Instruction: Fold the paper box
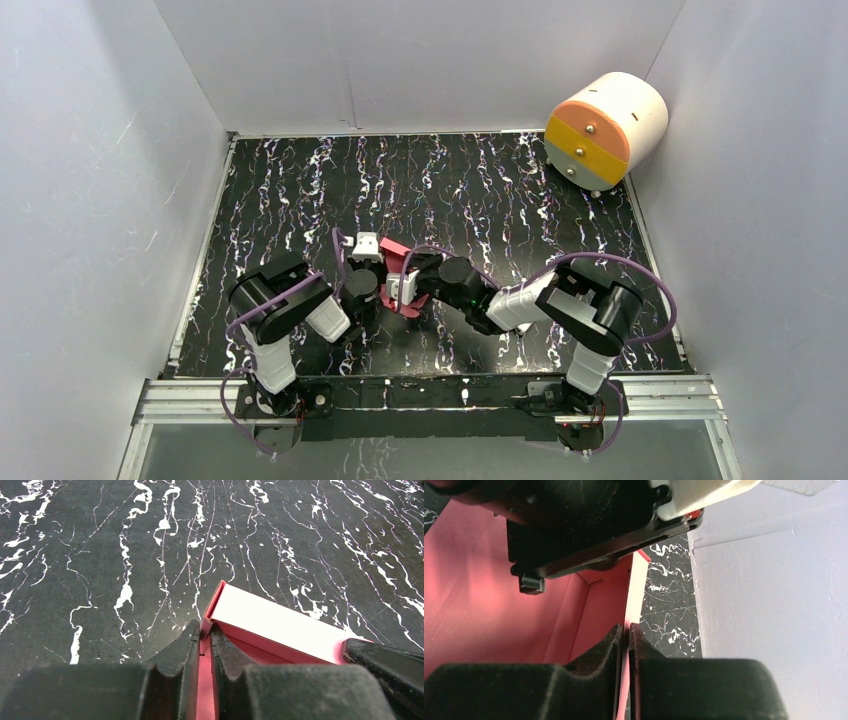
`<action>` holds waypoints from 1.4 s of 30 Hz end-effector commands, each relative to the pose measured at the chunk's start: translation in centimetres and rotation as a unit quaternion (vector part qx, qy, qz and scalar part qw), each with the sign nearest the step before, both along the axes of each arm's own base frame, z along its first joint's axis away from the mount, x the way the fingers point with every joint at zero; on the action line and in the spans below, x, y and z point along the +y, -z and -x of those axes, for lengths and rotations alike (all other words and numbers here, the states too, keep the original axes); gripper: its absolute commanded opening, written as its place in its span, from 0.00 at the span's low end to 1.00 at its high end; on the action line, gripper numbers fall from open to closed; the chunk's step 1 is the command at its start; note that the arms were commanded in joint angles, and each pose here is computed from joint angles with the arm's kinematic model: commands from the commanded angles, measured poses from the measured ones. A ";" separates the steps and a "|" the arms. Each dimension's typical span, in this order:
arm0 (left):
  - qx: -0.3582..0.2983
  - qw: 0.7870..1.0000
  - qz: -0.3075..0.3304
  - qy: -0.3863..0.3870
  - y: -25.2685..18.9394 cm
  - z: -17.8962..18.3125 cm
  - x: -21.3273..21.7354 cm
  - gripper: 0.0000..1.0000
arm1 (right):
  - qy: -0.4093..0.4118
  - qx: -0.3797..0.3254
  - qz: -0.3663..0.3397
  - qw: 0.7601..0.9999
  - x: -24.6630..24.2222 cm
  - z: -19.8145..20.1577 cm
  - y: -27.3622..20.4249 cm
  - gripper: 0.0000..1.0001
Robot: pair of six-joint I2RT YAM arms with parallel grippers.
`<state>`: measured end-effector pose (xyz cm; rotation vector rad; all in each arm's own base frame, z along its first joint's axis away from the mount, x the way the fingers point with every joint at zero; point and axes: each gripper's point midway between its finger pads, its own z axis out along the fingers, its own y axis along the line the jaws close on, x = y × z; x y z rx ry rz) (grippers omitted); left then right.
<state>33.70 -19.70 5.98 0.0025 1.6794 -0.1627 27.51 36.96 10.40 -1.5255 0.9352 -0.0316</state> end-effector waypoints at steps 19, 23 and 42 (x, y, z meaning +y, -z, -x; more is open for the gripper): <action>0.059 0.995 -0.037 0.071 -0.9 1.0 1.3 0.00 | 0.030 0.163 -0.110 0.980 -1.6 0.7 -3.2 0.65; 0.069 0.993 -0.042 0.086 -0.3 1.2 1.2 0.00 | 0.035 0.201 -0.159 0.966 -3.3 0.2 -4.1 0.68; 0.079 0.990 -0.044 0.112 0.0 1.2 0.9 0.00 | 0.018 0.262 -0.212 0.941 -4.9 -3.2 -1.3 0.71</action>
